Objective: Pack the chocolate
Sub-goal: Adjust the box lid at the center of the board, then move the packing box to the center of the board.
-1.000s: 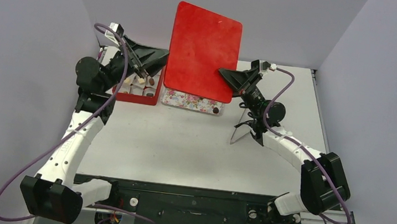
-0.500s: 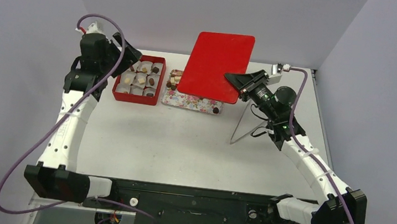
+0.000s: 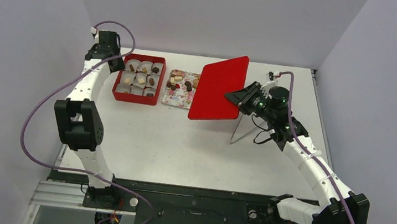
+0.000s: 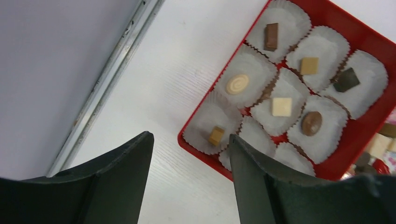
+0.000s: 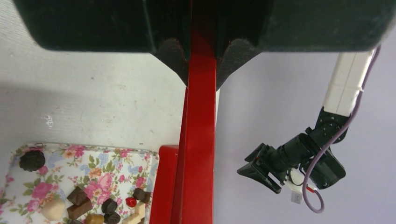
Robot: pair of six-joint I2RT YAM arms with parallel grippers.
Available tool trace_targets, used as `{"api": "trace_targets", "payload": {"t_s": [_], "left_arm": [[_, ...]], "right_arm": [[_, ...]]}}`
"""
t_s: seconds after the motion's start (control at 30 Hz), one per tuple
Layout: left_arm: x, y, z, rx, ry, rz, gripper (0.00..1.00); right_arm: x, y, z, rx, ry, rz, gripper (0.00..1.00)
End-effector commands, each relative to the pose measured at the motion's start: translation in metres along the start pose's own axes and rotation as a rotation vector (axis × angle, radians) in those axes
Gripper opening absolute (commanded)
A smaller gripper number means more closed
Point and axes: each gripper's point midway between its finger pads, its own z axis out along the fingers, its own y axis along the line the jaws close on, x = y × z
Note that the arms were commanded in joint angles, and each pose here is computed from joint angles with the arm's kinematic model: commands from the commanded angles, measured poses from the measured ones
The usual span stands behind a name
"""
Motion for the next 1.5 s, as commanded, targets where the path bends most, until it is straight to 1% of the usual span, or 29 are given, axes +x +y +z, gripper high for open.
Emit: {"api": "trace_targets", "payload": {"t_s": [0.0, 0.1, 0.23, 0.47, 0.77, 0.93, 1.03, 1.07, 1.17, 1.2, 1.37, 1.47], "left_arm": [[-0.013, 0.009, 0.023, -0.029, -0.013, 0.026, 0.56], [0.005, 0.01, 0.046, -0.03, 0.044, 0.029, 0.53], [0.023, 0.011, 0.063, -0.002, 0.09, 0.004, 0.52], [0.048, 0.019, 0.075, -0.008, 0.153, -0.018, 0.44], [0.073, 0.019, 0.084, -0.007, 0.22, -0.016, 0.33], [0.078, 0.02, 0.082, -0.011, 0.235, -0.023, 0.27], [0.084, 0.026, 0.076, -0.041, 0.252, -0.033, 0.23], [0.085, 0.029, 0.072, -0.047, 0.253, -0.037, 0.2], [0.088, 0.032, 0.062, -0.055, 0.256, -0.048, 0.16], [0.089, 0.034, 0.058, -0.058, 0.258, -0.049, 0.13], [0.103, 0.042, 0.036, -0.086, 0.284, -0.049, 0.03], [0.115, 0.047, 0.018, -0.092, 0.304, -0.052, 0.0]], "right_arm": [[-0.013, 0.026, -0.011, -0.071, -0.043, -0.083, 0.0], [-0.01, 0.023, -0.007, -0.074, -0.028, -0.082, 0.0], [-0.008, 0.023, -0.002, -0.084, -0.009, -0.09, 0.0], [-0.004, 0.019, 0.004, -0.082, 0.017, -0.085, 0.0], [-0.007, 0.024, 0.003, -0.111, 0.006, -0.101, 0.0], [-0.005, 0.022, 0.002, -0.109, 0.008, -0.099, 0.0], [-0.005, 0.023, 0.001, -0.11, 0.006, -0.099, 0.0], [-0.005, 0.023, 0.0, -0.11, 0.005, -0.1, 0.0], [-0.004, 0.022, -0.001, -0.111, 0.007, -0.1, 0.0], [-0.003, 0.022, -0.002, -0.112, 0.009, -0.1, 0.0], [0.0, 0.02, -0.003, -0.115, 0.016, -0.102, 0.0], [0.002, 0.021, -0.004, -0.12, 0.026, -0.104, 0.0]]}}
